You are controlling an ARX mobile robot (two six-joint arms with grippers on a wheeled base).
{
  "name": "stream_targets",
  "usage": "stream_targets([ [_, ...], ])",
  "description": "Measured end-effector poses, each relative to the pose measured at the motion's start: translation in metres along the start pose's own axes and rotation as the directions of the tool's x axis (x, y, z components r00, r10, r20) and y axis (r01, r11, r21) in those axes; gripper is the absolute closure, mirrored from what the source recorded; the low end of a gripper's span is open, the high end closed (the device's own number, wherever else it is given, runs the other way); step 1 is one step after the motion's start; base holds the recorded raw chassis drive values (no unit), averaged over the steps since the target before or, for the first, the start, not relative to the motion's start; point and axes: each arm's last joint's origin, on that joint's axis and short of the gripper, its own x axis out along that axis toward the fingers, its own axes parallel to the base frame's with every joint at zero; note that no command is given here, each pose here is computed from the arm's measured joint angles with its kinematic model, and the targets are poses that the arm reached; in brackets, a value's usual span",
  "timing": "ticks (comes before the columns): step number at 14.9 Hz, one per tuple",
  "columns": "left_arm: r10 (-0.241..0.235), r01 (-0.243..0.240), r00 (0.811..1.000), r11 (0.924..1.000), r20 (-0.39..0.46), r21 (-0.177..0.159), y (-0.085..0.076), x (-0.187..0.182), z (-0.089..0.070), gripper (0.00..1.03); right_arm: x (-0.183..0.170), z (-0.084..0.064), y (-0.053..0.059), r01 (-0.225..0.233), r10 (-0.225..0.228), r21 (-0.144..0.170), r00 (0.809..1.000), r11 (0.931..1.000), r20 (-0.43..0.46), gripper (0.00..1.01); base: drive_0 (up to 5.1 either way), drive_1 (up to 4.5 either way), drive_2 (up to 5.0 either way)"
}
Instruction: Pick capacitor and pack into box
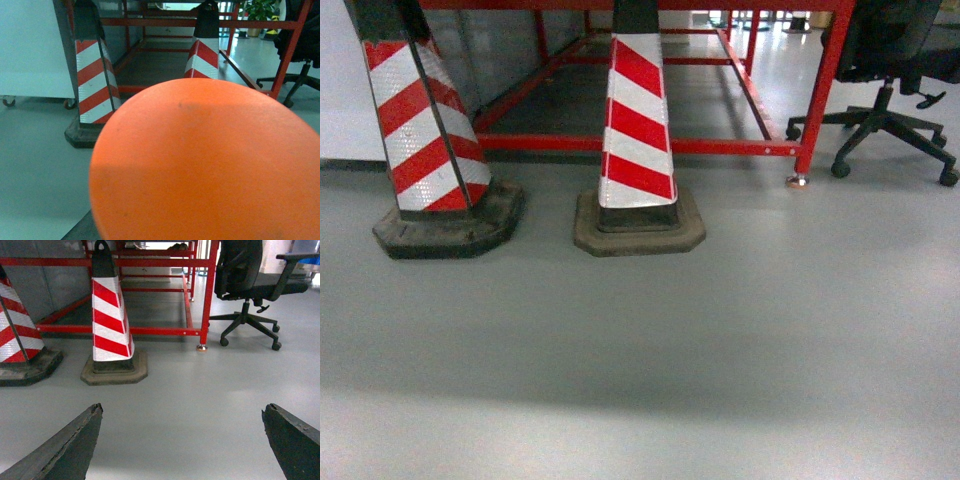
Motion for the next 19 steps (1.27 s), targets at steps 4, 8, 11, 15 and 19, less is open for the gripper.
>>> stream_targets([
  [4, 0.0, 0.0, 1.0, 1.0, 0.0, 0.0, 0.0, 0.0, 0.0, 0.59, 0.0, -0.0001, 0.0, 0.0, 0.0, 0.0, 1.0, 1.0, -0.002, 0.03, 0.0, 3.96, -3.9],
  [8, -0.002, 0.002, 1.0, 1.0, 0.0, 0.0, -0.0001, 0.0, 0.0, 0.59, 0.0, -0.0003, 0.0, 0.002, -0.002, 0.0, 1.0, 1.0, -0.003, 0.03, 0.0, 3.92, -4.0],
  [11, -0.001, 0.001, 1.0, 1.0, -0.001, 0.0, 0.0, 0.0, -0.0001, 0.59, 0.0, -0.0001, -0.0001, 0.002, -0.002, 0.0, 1.0, 1.0, -0.001, 0.03, -0.1, 3.88, -4.0],
  [15, -0.001, 0.001, 1.0, 1.0, -0.001, 0.0, 0.0, 0.0, -0.0001, 0.59, 0.0, -0.0002, 0.0, 0.002, -0.002, 0.0, 1.0, 1.0, -0.002, 0.03, -0.1, 3.81, -4.1],
  [19, -0.002, 0.002, 1.0, 1.0, -0.002, 0.0, -0.0001, 0.0, -0.0002, 0.59, 0.0, -0.0003, -0.0001, 0.002, -0.002, 0.0, 1.0, 1.0, -0.003, 0.03, -0.1, 3.83, -4.0],
])
